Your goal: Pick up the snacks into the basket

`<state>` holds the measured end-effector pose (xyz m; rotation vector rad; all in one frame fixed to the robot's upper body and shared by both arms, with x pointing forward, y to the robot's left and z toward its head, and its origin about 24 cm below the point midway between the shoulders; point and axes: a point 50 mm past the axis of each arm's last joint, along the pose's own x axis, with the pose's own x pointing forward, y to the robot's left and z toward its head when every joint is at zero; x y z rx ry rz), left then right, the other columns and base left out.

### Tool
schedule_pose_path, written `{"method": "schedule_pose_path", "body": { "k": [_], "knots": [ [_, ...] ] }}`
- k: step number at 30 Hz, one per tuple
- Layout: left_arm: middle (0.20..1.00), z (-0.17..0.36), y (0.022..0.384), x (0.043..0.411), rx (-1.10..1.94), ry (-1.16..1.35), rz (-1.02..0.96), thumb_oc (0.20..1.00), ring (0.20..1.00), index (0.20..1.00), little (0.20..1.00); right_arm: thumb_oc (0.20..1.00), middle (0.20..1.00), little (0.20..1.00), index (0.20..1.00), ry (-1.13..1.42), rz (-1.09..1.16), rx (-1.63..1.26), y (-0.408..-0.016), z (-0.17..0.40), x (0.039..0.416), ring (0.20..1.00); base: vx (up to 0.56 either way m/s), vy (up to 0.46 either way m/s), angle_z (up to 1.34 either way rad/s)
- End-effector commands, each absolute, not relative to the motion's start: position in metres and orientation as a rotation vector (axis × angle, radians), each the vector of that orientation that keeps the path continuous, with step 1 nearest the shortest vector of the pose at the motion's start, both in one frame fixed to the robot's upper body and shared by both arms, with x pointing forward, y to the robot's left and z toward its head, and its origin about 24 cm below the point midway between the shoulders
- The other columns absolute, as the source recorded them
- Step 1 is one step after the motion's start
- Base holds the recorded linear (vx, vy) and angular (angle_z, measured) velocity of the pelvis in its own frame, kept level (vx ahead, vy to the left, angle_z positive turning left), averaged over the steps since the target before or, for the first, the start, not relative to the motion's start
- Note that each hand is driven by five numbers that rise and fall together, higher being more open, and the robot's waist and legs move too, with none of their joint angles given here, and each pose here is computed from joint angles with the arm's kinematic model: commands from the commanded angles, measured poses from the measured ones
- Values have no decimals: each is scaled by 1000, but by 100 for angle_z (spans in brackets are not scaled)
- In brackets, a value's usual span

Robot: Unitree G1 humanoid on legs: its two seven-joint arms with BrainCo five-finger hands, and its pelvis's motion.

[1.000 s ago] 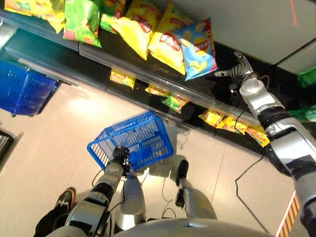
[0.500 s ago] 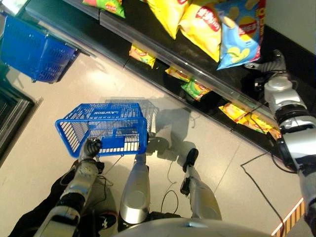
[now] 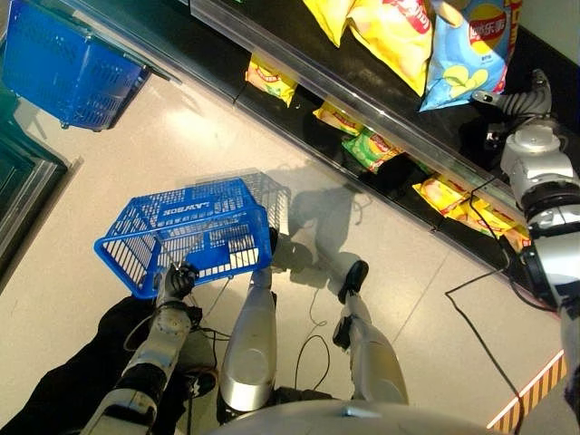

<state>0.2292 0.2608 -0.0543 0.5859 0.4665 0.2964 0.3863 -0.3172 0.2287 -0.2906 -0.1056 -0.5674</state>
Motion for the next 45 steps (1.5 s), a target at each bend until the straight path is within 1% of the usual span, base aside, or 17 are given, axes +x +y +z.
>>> {"method": "schedule_pose_path", "body": {
  "k": [1, 2, 7, 14, 18, 21, 23, 28, 29, 31, 34, 45],
  "knots": [
    [200, -70, 251, 210, 679, 520, 179, 200, 200, 200, 200, 1000, 1000, 1000, 1000, -228, -409, -269, -295, 264, 393, 1000, 0, 0, 0],
    [200, -69, 252, 213, 682, 514, 167, 200, 200, 200, 200, 1000, 1000, 1000, 1000, -210, -361, -282, -293, 262, 395, 1000, 0, 0, 0],
    [200, -66, 251, 216, 696, 500, 142, 200, 200, 200, 200, 1000, 1000, 1000, 1000, -228, -336, -334, -290, 277, 396, 1000, 3, -13, 0],
    [200, -64, 251, 220, 726, 495, 115, 200, 200, 200, 200, 1000, 1000, 1000, 1000, -310, -263, -479, -264, 313, 399, 1000, 3, -16, 1],
    [200, -65, 251, 221, 739, 501, 104, 200, 200, 200, 200, 1000, 1000, 1000, 1000, -334, -238, -511, -254, 322, 400, 1000, 7, -24, 3],
    [200, -65, 253, 224, 751, 508, 101, 200, 200, 200, 200, 1000, 1000, 1000, 1000, -355, -189, -547, -240, 328, 402, 1000, 15, -36, 6],
    [200, -65, 253, 225, 754, 509, 100, 200, 200, 200, 200, 1000, 1000, 1000, 1000, -365, -187, -542, -238, 331, 402, 1000, 9, -11, 8],
    [200, -68, 251, 223, 751, 524, 104, 200, 200, 200, 200, 1000, 1000, 1000, 1000, -418, -205, -419, -225, 335, 404, 1000, 9, -1, 5],
    [200, -69, 251, 222, 750, 528, 107, 200, 200, 200, 200, 489, 489, 489, 489, -422, -206, -391, -222, 331, 405, 489, 0, 0, 0],
    [200, -70, 249, 222, 753, 531, 104, 200, 200, 200, 200, 200, 200, 200, 200, -417, -214, -373, -219, 323, 407, 200, 0, 0, 0],
    [200, -72, 249, 221, 762, 537, 99, 200, 200, 200, 200, 200, 200, 200, 200, -390, -232, -366, -221, 310, 409, 200, 0, 0, 0],
    [200, -74, 245, 219, 755, 541, 93, 200, 200, 200, 200, 200, 200, 200, 200, -236, -344, -205, -258, 245, 406, 200, -16, 11, 5]
  ]
}}
